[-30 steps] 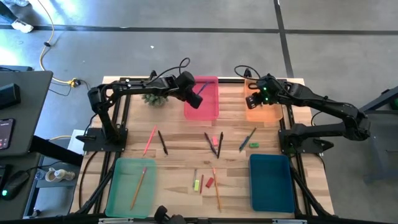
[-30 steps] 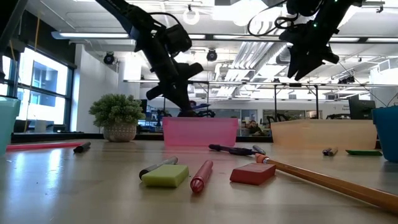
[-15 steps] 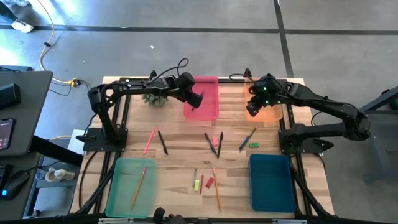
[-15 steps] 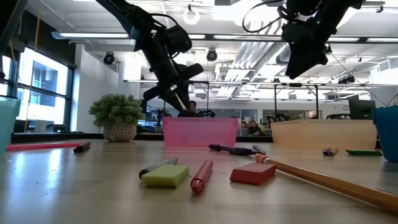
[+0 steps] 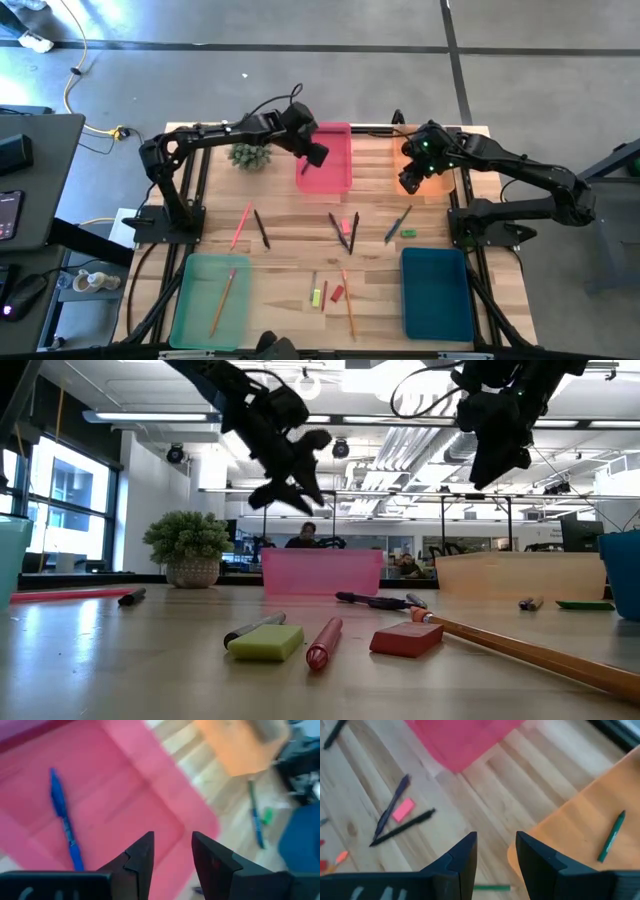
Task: Sort crayons/erasers/pens/pencils in bins
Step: Put the green eraser into the blue bin
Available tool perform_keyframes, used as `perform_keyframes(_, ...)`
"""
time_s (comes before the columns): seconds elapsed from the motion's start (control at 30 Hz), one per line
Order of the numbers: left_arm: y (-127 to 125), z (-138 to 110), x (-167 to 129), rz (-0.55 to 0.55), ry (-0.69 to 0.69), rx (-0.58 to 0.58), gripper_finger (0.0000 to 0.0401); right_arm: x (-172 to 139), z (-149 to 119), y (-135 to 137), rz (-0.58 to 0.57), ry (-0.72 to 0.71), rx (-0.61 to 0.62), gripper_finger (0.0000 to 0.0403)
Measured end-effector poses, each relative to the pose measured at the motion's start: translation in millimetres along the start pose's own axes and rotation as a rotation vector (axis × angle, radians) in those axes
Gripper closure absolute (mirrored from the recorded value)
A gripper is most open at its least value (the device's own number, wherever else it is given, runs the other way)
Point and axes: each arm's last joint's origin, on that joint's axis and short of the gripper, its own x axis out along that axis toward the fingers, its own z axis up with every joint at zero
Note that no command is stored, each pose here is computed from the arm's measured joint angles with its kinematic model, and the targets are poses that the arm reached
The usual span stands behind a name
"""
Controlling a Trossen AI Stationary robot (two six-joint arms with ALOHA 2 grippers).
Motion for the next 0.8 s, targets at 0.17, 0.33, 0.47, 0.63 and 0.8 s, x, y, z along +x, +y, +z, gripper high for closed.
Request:
perform_keyframes(0.17,-18,15,-21,-0.023,0.02,0.062,0.029,0,-8,8,0.016,0.065,-0.118,0.0275)
perform_keyframes(0.33,-33,11,-38,0.045,0.13,0.134,0.0295,0,-19,20,0.046,0.15,-0.241,0.0275)
perform_keyframes(0.47,-43,-9,-44,0.206,0.216,0.19,0.0299,-1,-31,30,0.064,0.249,-0.298,0.0275)
perform_keyframes(0.63,-70,-31,-44,0.222,0.259,0.239,0.03,-3,-42,43,0.102,0.307,-0.377,0.0275)
perform_keyframes(0.8,-96,-49,-53,0.189,0.249,0.311,0.03,-5,-49,53,0.126,0.33,-0.438,0.0275)
